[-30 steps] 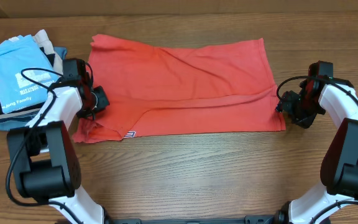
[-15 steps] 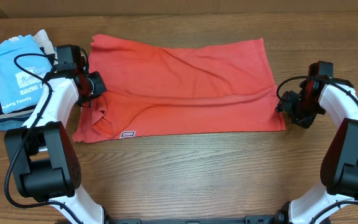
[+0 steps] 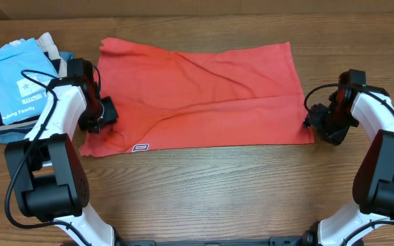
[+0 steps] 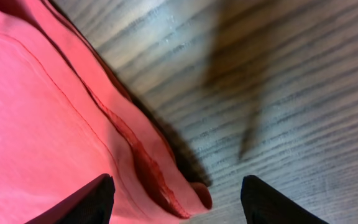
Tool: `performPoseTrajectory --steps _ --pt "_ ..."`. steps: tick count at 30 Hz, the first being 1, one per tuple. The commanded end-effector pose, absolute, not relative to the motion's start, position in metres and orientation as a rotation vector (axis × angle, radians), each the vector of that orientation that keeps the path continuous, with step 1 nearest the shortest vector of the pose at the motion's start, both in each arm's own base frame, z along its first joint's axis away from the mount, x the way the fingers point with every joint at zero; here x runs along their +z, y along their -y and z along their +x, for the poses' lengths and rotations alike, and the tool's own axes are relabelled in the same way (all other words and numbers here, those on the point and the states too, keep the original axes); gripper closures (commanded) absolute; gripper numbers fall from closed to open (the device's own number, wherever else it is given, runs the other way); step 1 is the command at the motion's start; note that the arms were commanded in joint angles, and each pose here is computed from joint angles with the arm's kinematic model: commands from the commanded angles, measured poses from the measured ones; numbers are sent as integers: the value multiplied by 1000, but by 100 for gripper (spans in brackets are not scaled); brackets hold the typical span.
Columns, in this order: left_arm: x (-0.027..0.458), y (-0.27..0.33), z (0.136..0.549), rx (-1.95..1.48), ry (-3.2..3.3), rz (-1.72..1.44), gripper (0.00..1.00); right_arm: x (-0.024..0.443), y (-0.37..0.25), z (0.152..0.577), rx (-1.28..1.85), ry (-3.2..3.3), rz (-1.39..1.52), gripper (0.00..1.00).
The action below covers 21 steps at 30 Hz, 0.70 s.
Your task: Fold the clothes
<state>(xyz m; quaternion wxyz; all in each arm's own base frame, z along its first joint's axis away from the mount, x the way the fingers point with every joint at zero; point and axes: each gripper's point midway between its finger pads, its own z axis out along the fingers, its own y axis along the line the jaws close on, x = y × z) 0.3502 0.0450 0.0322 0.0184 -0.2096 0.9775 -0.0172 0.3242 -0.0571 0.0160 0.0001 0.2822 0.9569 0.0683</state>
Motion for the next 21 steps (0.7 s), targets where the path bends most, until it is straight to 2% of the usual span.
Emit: performPoseTrajectory --steps 1,6,15,18,21 --pt "44 -44 338 -19 -3072 -646 60 21 56 327 287 -2988 912 30" --pt "41 -61 319 167 -3082 -797 59 22 44 319 354 -3031 905 31" --pt "29 -57 306 155 -3112 -832 55 13 28 320 351 -3045 822 34" --pt "24 -56 305 153 -3109 -830 53 9 25 321 350 -3040 805 46" --pt "18 -56 303 153 -3106 -829 50 4 25 318 345 -3041 805 72"
